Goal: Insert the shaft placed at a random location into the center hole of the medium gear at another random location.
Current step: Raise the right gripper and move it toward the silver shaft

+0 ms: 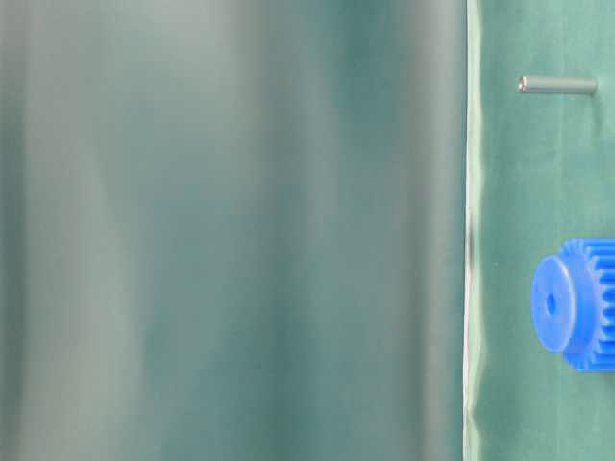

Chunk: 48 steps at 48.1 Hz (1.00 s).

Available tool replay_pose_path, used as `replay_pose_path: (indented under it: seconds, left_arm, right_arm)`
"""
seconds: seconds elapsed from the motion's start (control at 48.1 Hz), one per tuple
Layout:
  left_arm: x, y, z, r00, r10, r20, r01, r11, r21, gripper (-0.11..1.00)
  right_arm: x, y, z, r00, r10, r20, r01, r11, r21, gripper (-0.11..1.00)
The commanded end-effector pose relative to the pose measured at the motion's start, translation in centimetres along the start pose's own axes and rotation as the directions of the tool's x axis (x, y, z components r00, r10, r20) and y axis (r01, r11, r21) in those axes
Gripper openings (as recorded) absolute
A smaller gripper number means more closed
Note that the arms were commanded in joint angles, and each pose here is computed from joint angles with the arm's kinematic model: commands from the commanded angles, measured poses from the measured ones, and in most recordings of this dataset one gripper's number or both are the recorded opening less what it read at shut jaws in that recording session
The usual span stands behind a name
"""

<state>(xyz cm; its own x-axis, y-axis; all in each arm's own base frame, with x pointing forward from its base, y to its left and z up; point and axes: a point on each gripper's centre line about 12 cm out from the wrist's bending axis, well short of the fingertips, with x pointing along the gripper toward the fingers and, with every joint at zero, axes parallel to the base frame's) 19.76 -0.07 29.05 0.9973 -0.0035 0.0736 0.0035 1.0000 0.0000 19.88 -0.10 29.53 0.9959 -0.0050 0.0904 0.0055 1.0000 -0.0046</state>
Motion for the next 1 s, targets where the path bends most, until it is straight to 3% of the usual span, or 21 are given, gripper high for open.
replay_pose_path:
  seconds: [0.0, 0.416, 0.52, 0.749, 0.791, 0.978]
  left_arm:
    - [0.3, 0.0, 1.1, 1.0, -0.003, 0.021, 0.003, 1.0, -0.002, 0.0]
    - [-0.2, 0.0, 1.4, 1.0, -0.002, 0.02, 0.002, 1.0, -0.002, 0.0]
    - [-0.2, 0.0, 1.4, 1.0, -0.003, 0.018, 0.003, 1.0, 0.0, 0.0]
    - [-0.1, 0.0, 1.2, 1.0, -0.003, 0.006, 0.003, 1.0, 0.001, 0.0]
    - [-0.1, 0.0, 1.1, 1.0, -0.003, 0.003, 0.003, 1.0, 0.001, 0.0]
    - [-0.1, 0.0, 1.2, 1.0, -0.002, 0.006, 0.002, 1.0, 0.0, 0.0]
  right_arm:
    - [0.2, -0.1, 0.6, 1.0, -0.003, 0.012, 0.003, 1.0, -0.003, 0.01]
    - [0.7, -1.4, -0.4, 0.997, -0.067, -0.028, 0.067, 0.998, -0.02, 0.02]
    - [1.1, -1.9, -1.1, 0.994, -0.091, -0.058, 0.09, 0.996, -0.019, 0.19]
    - [2.6, -3.6, -4.9, 0.971, -0.155, -0.181, 0.153, 0.988, -0.026, 0.86]
    - [3.0, -3.9, -5.7, 0.966, -0.164, -0.202, 0.161, 0.987, -0.029, 0.89]
    - [4.5, -5.5, -9.4, 0.932, -0.209, -0.297, 0.209, 0.977, -0.03, 0.81]
